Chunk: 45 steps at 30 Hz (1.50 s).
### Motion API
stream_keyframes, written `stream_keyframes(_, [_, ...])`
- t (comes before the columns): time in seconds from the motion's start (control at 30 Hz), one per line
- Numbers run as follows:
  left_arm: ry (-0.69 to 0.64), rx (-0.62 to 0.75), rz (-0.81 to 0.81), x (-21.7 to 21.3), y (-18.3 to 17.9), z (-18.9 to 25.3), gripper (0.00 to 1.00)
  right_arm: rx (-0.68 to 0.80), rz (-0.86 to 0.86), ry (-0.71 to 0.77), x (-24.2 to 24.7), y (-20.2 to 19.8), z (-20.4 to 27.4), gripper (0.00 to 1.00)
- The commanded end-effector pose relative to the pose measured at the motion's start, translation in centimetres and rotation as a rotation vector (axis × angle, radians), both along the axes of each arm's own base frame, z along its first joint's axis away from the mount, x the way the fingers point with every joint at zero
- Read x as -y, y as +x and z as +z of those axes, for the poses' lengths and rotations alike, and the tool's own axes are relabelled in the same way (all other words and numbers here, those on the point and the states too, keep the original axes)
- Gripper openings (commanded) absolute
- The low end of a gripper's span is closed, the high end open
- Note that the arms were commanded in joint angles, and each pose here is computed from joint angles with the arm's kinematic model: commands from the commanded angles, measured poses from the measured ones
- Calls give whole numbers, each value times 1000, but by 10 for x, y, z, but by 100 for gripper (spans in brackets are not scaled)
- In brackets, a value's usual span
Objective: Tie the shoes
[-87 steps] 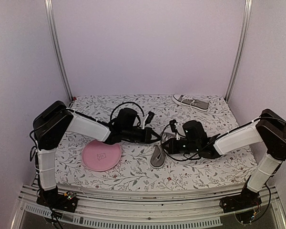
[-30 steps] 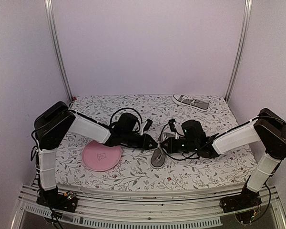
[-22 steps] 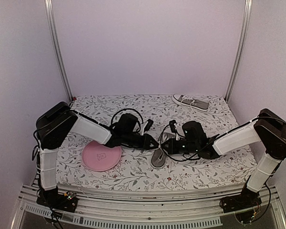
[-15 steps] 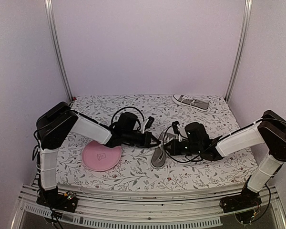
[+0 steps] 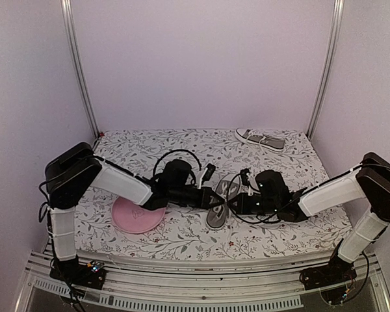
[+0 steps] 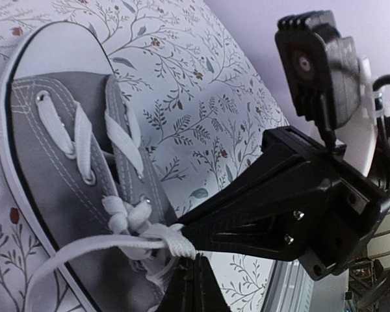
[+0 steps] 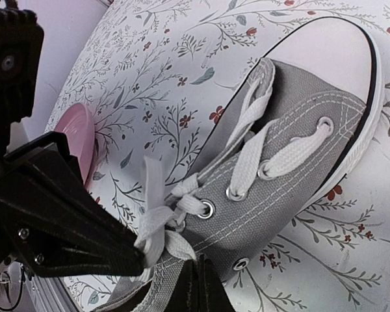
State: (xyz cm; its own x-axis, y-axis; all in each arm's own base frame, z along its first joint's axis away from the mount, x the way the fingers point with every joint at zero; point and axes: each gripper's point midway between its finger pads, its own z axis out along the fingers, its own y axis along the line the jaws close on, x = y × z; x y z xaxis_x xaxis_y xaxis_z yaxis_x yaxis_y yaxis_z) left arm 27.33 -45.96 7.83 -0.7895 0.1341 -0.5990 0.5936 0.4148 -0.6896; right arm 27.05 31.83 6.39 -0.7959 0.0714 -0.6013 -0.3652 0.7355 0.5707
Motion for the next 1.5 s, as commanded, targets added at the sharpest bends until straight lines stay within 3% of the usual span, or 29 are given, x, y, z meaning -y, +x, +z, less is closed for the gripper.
stream_keyframes(0.0, [-30,6,11,9,-16,21,0,-15,-25,-1,6,-1,-1,2])
stream_keyframes(0.17, [-15,6,57,5,-17,29,0,3,-14,10,7,-2,6,2])
stream_keyframes(0.63, [251,94,217,-34,28,-2,0,65,101,74,-13,-6,29,2])
stream_keyframes(1.47, [240,112,155,-22,19,-4,0,24,72,37,-31,16,11,2])
